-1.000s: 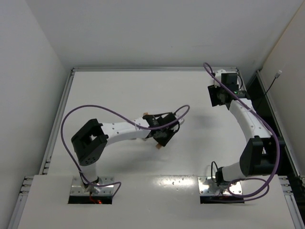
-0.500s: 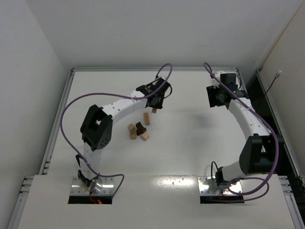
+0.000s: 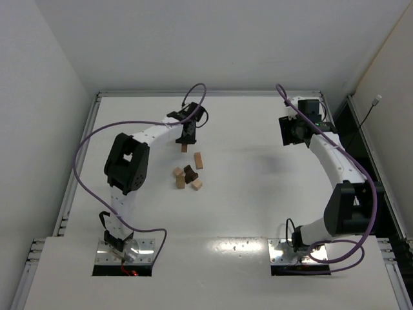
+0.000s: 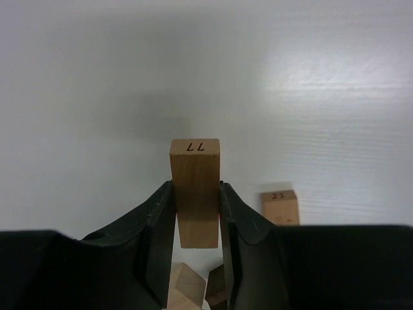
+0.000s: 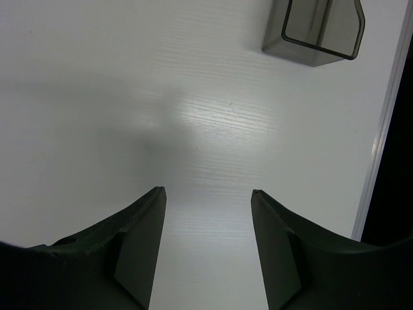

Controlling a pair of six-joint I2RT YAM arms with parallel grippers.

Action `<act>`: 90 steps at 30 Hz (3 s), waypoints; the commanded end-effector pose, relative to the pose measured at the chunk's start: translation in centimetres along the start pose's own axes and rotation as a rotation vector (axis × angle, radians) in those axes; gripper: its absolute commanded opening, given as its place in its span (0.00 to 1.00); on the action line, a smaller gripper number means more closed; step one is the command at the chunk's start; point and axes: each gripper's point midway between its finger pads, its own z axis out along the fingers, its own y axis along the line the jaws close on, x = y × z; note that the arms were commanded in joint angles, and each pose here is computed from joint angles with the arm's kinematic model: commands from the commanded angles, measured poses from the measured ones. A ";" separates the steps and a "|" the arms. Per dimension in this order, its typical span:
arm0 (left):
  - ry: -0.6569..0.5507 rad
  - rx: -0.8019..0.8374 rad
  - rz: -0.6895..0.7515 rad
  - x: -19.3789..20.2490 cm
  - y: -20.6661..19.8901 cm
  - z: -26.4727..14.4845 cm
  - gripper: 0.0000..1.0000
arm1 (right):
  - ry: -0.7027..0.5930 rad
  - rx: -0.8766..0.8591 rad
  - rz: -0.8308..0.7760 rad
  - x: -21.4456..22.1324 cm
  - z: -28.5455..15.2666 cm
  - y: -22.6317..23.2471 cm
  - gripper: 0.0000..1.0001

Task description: Build the wood block tower

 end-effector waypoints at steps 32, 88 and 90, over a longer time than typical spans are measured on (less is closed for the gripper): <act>0.255 0.226 0.076 10.1 -6.1 2.9 0.00 | -0.010 -0.016 0.019 -0.3 -0.3 0.5 0.52; 0.052 0.352 -0.060 3.7 -4.8 -6.6 0.96 | 0.000 -0.149 -0.028 -0.1 0.0 4.1 0.55; 0.066 0.352 -0.047 4.5 -5.2 -6.2 0.97 | -0.001 -0.155 -0.035 -0.1 0.0 4.5 0.55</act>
